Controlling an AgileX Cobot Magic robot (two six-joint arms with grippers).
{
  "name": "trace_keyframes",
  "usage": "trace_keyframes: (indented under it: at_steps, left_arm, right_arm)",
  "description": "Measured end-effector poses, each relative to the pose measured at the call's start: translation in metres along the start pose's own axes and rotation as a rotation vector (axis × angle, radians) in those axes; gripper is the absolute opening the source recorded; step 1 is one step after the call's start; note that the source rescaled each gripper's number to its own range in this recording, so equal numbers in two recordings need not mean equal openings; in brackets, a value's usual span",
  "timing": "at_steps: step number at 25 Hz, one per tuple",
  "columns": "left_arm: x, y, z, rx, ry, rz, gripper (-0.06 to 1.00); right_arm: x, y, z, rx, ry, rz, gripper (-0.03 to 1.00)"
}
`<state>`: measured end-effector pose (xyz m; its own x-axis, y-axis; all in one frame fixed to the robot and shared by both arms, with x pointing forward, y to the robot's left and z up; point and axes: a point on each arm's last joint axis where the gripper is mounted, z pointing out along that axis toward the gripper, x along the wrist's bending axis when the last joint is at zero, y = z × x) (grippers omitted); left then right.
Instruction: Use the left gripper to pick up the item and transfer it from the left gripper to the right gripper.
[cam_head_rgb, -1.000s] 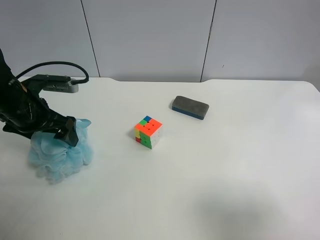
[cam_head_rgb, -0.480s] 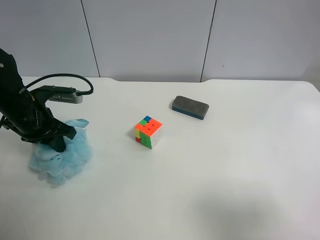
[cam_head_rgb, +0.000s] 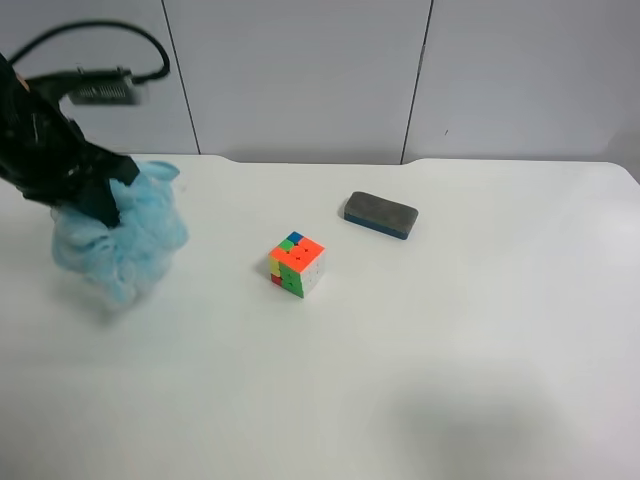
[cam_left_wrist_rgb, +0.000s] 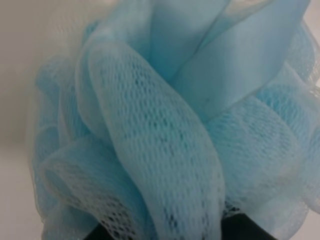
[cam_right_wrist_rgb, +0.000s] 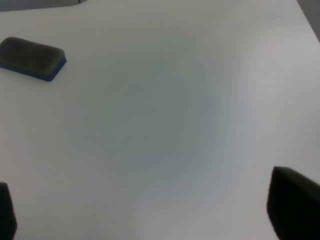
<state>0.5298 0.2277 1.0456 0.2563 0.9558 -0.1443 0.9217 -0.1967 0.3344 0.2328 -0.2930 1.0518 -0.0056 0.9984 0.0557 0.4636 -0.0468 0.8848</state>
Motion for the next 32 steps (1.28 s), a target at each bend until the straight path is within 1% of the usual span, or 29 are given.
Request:
trace_keyframes:
  at_steps: [3, 5, 8, 12, 15, 18, 20, 23, 27, 32]
  left_arm:
    - [-0.010, 0.004, -0.029, -0.090, -0.058, -0.019, 0.01]
    - [-0.017, 0.003, -0.040, -0.125, -0.117, -0.038, 0.01]
    - [-0.026, 0.002, -0.046, -0.129, -0.219, -0.051, 0.01]
    - [-0.038, 0.004, -0.049, -0.152, -0.346, -0.043, 0.01]
    - [-0.043, 0.005, -0.052, -0.176, -0.414, -0.033, 0.01]
    - [-0.048, 0.007, -0.053, -0.193, -0.454, -0.019, 0.01]
    - [-0.055, 0.007, -0.053, -0.205, -0.459, 0.010, 0.01]
    - [-0.075, 0.006, -0.050, -0.209, -0.484, 0.068, 0.01]
    - [-0.108, 0.002, -0.036, -0.165, -0.527, 0.143, 0.01]
    - [-0.140, -0.006, -0.018, -0.107, -0.559, 0.214, 0.01]
  right_arm:
    - [0.000, 0.000, 0.000, 0.000, 0.000, 0.000, 0.99]
    - [0.000, 0.000, 0.000, 0.000, 0.000, 0.000, 0.99]
    - [0.000, 0.000, 0.000, 0.000, 0.000, 0.000, 0.99]
    - [0.000, 0.000, 0.000, 0.000, 0.000, 0.000, 0.99]
    - [0.000, 0.000, 0.000, 0.000, 0.000, 0.000, 0.99]
    - [0.000, 0.000, 0.000, 0.000, 0.000, 0.000, 0.99]
    - [0.000, 0.000, 0.000, 0.000, 0.000, 0.000, 0.99]
    - [0.000, 0.000, 0.000, 0.000, 0.000, 0.000, 0.99]
    - [0.000, 0.000, 0.000, 0.000, 0.000, 0.000, 0.99]
    - [0.000, 0.000, 0.000, 0.000, 0.000, 0.000, 0.99]
